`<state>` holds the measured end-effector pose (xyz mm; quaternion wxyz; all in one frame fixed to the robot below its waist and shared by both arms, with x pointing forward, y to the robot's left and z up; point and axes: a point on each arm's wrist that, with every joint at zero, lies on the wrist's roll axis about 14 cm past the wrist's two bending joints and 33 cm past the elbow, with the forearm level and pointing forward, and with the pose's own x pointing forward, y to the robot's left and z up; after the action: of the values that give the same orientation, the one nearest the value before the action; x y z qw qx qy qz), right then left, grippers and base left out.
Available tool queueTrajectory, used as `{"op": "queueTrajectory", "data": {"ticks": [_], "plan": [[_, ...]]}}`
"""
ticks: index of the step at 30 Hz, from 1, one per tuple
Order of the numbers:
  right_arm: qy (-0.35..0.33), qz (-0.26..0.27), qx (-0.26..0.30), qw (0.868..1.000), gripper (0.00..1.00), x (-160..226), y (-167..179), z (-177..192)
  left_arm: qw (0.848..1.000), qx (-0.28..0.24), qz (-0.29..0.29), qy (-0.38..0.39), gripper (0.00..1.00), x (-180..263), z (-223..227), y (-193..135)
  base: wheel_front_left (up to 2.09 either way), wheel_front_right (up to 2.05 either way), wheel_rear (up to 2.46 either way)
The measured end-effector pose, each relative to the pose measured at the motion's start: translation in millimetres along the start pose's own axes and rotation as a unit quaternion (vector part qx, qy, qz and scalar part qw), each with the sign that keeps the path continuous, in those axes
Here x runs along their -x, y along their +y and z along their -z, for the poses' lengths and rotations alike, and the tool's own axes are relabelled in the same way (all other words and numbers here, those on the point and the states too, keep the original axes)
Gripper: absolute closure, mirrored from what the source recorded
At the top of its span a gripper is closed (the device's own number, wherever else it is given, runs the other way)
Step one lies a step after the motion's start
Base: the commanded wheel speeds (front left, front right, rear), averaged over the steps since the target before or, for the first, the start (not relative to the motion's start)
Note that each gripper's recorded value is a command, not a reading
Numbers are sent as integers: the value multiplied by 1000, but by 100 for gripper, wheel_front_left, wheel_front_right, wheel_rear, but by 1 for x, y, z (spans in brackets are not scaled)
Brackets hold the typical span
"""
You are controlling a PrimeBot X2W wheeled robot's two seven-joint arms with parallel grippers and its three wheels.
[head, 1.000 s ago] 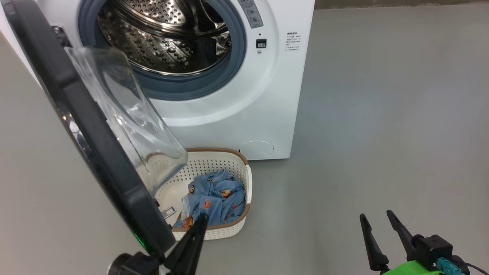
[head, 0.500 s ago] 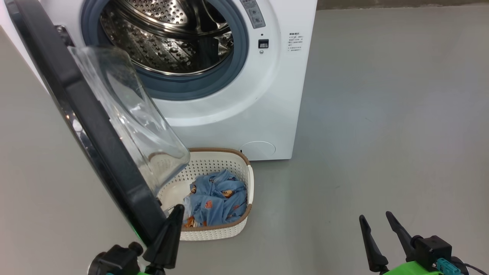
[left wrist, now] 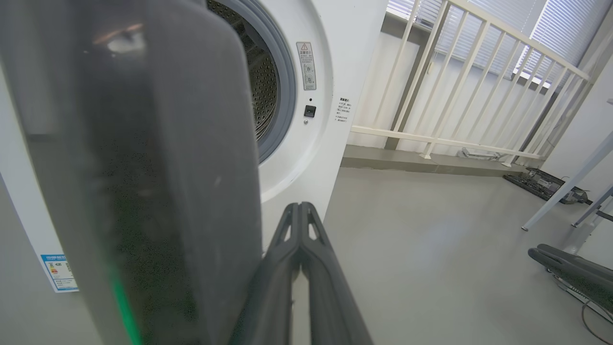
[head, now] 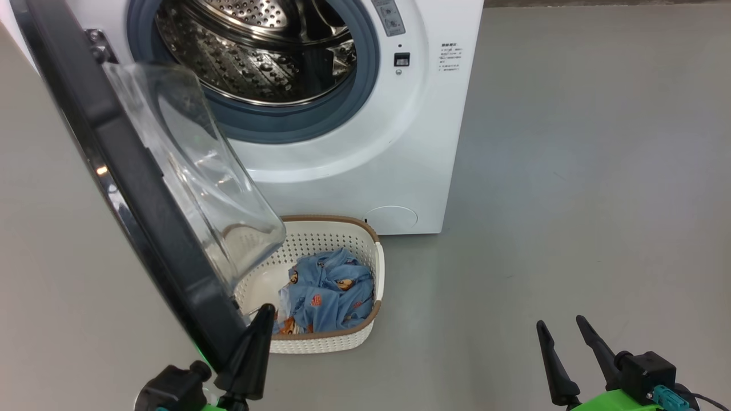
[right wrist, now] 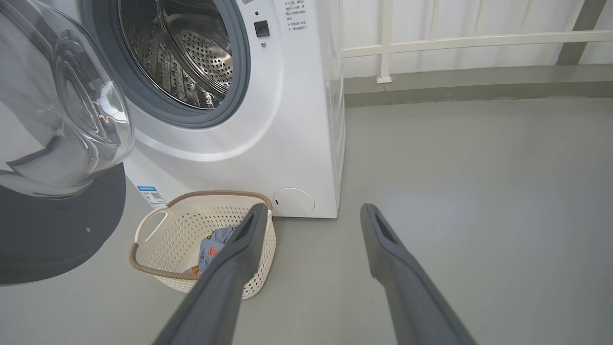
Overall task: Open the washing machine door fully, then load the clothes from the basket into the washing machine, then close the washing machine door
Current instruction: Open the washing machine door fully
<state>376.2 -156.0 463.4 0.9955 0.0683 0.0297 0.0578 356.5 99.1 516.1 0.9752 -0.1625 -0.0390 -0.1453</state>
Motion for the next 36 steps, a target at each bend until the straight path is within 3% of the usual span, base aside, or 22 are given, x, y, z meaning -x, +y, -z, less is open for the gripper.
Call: {"op": "queueTrajectory", "data": {"ticks": [7, 17, 36], "plan": [[2, -11, -4, 1000, 0, -5, 7, 2, 999, 2, -29, -19, 100, 6, -11, 15, 0, 0, 0], [7, -37, -9, 999, 0, -15, 24, 5, 993, -19, -110, -35, 100, 32, -24, 61, 0, 0, 0], [4, -58, -11, 998, 0, -20, 39, 2, 944, -52, -321, -60, 100, 107, -49, 162, 0, 0, 0]]}}
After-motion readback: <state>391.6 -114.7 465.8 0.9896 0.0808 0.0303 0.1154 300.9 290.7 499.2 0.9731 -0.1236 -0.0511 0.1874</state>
